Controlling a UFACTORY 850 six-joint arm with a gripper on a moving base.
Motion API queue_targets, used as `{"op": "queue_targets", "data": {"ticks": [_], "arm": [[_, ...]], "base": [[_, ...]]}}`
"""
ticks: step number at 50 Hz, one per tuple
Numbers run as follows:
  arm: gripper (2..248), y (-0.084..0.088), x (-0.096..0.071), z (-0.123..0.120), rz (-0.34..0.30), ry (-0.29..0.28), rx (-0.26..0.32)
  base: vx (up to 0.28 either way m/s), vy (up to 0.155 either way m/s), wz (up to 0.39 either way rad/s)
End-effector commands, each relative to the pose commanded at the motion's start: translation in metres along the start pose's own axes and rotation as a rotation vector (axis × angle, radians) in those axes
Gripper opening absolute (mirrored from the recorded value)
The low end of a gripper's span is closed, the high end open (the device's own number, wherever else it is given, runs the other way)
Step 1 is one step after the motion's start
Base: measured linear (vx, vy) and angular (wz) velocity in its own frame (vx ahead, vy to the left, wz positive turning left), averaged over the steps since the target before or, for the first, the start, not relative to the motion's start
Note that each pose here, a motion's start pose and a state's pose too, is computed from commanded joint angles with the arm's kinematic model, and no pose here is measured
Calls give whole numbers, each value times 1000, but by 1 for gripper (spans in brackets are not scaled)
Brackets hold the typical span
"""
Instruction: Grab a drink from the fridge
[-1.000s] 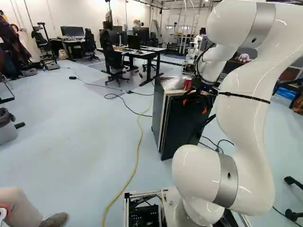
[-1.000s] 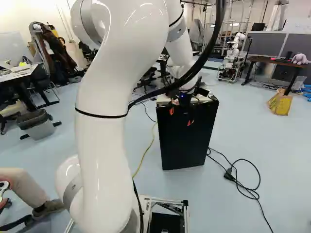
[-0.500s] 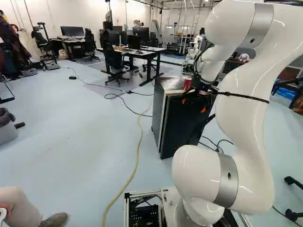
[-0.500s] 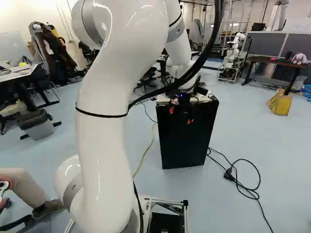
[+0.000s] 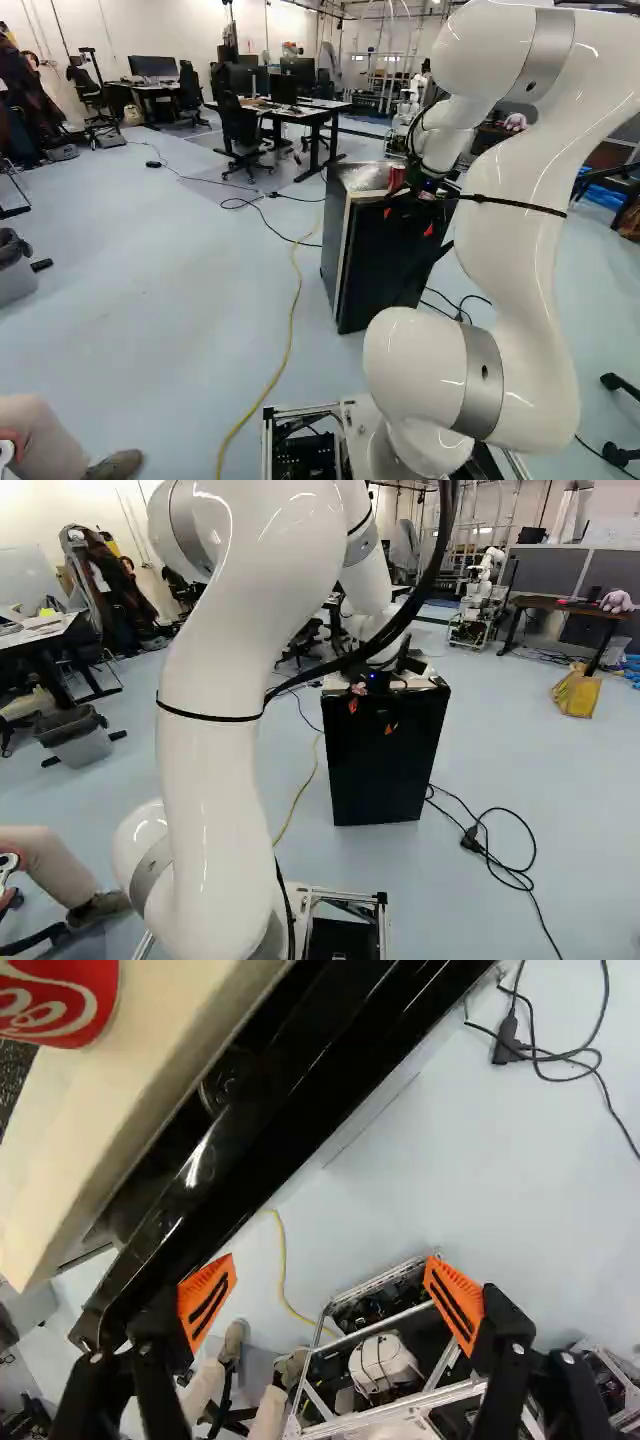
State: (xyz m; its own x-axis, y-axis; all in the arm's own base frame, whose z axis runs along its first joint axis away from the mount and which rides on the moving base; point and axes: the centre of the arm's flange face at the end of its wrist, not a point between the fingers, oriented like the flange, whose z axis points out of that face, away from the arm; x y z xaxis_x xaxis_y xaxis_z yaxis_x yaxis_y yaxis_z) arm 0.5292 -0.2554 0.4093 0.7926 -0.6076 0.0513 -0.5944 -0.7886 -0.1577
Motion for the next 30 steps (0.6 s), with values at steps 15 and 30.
{"op": "queue_targets", "data": {"ticks": [15,30], "arm": [[247,0,1,0,0,15,0],[247,0,3,0,0,31,0]], "base": [[0,0,0],[0,0,0]]}}
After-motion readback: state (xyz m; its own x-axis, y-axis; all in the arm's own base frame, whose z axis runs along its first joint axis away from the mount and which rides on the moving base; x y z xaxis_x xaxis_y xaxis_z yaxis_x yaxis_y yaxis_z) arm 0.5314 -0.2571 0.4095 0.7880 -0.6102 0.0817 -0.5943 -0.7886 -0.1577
